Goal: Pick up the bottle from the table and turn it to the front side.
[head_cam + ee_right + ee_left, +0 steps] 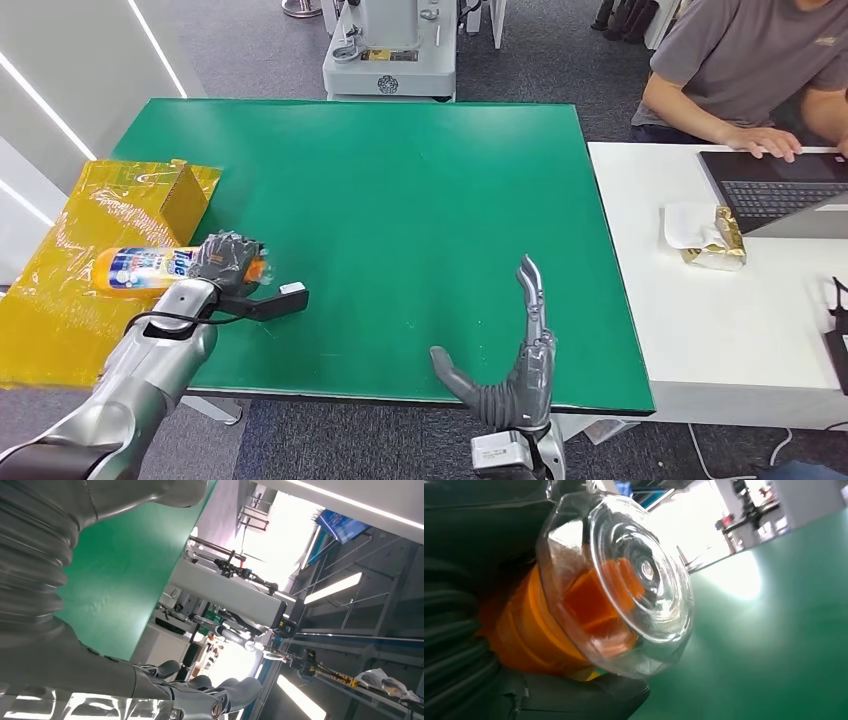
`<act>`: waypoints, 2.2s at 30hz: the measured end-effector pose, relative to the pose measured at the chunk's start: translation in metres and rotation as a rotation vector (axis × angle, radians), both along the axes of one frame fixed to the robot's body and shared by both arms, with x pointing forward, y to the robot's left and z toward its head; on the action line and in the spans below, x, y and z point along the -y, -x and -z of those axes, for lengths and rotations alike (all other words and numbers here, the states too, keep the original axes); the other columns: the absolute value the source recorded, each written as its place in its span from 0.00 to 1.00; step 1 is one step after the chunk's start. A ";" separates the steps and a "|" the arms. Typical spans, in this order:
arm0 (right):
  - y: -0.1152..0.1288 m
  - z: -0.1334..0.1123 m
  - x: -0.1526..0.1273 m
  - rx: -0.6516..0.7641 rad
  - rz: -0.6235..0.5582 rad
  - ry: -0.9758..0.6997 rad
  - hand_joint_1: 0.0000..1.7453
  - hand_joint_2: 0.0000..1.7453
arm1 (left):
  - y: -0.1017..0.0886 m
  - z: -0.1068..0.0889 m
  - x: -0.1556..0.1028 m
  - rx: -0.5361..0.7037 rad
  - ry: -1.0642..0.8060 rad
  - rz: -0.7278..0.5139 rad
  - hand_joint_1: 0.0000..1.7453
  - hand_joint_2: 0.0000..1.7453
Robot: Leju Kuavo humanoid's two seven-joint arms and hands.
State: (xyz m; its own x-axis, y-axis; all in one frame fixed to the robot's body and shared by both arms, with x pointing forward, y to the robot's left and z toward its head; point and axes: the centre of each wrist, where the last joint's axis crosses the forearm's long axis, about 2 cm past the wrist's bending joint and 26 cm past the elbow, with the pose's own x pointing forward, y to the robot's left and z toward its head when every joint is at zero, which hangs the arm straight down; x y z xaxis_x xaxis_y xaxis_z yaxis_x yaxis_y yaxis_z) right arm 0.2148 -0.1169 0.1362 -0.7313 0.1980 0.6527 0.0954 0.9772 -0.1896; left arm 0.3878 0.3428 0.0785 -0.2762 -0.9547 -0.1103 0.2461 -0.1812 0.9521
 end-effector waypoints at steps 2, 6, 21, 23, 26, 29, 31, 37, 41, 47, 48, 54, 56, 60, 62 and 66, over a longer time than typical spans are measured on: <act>0.001 0.001 0.000 -0.001 0.004 -0.002 0.00 1.00 | 0.003 0.003 -0.004 -0.009 -0.013 -0.014 1.00 1.00; 0.002 0.000 0.001 -0.001 0.008 -0.004 0.00 1.00 | 0.005 0.005 -0.009 -0.021 -0.021 -0.023 1.00 1.00; 0.004 0.001 0.004 -0.003 0.015 0.004 0.00 1.00 | 0.007 0.006 -0.011 0.050 -0.049 -0.077 1.00 1.00; 0.005 0.001 0.004 -0.006 0.012 0.006 0.00 1.00 | 0.007 0.006 -0.010 0.079 -0.063 -0.081 1.00 1.00; 0.006 0.002 0.005 -0.008 0.013 0.006 0.00 1.00 | 0.005 0.004 -0.008 0.113 -0.086 -0.060 0.98 1.00; 0.007 0.003 0.005 -0.010 0.013 0.006 0.00 1.00 | 0.004 0.002 -0.005 0.141 -0.110 -0.036 0.23 1.00; 0.007 0.003 0.005 -0.011 0.013 0.006 0.00 1.00 | 0.003 0.001 -0.004 0.166 -0.126 -0.030 0.00 1.00; 0.007 0.003 0.005 -0.013 0.003 0.007 0.00 1.00 | 0.004 0.002 -0.004 0.212 -0.157 -0.038 0.00 1.00; 0.007 0.003 0.004 -0.016 -0.005 0.008 0.00 1.00 | 0.007 0.004 -0.010 0.201 -0.167 -0.042 0.00 1.00; 0.007 0.004 0.004 -0.017 -0.007 0.009 0.00 1.00 | 0.014 0.009 -0.018 0.245 -0.172 -0.057 0.00 1.00; 0.006 0.004 0.004 -0.018 -0.006 0.009 0.00 1.00 | 0.015 0.010 -0.019 0.264 -0.171 -0.063 0.00 1.00; 0.006 0.005 0.003 -0.021 0.000 0.010 0.00 1.00 | 0.016 0.004 -0.012 0.439 -0.126 -0.069 0.00 1.00; 0.006 0.006 0.003 -0.023 0.003 0.010 0.00 1.00 | 0.015 -0.008 -0.003 0.533 -0.072 -0.039 0.00 1.00; 0.005 0.008 0.001 -0.034 0.006 -0.004 0.00 1.00 | 0.010 -0.049 0.024 0.731 0.119 0.125 0.00 1.00; 0.003 0.009 -0.001 -0.037 0.004 -0.010 0.00 1.00 | 0.007 -0.084 0.028 0.894 0.286 0.245 0.00 1.00; -0.001 0.009 -0.004 -0.042 -0.009 -0.012 0.00 1.00 | 0.012 -0.129 0.027 1.197 0.570 0.221 0.00 1.00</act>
State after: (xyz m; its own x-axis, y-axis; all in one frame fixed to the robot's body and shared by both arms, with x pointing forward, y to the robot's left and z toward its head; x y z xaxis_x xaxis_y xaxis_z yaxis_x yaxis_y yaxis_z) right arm 0.2161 -0.1128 0.1268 -0.7052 0.1833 0.6849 0.0787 0.9803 -0.1812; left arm 0.3759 0.3157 0.2075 -0.4437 -0.8962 0.0045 -0.7669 0.3823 0.5154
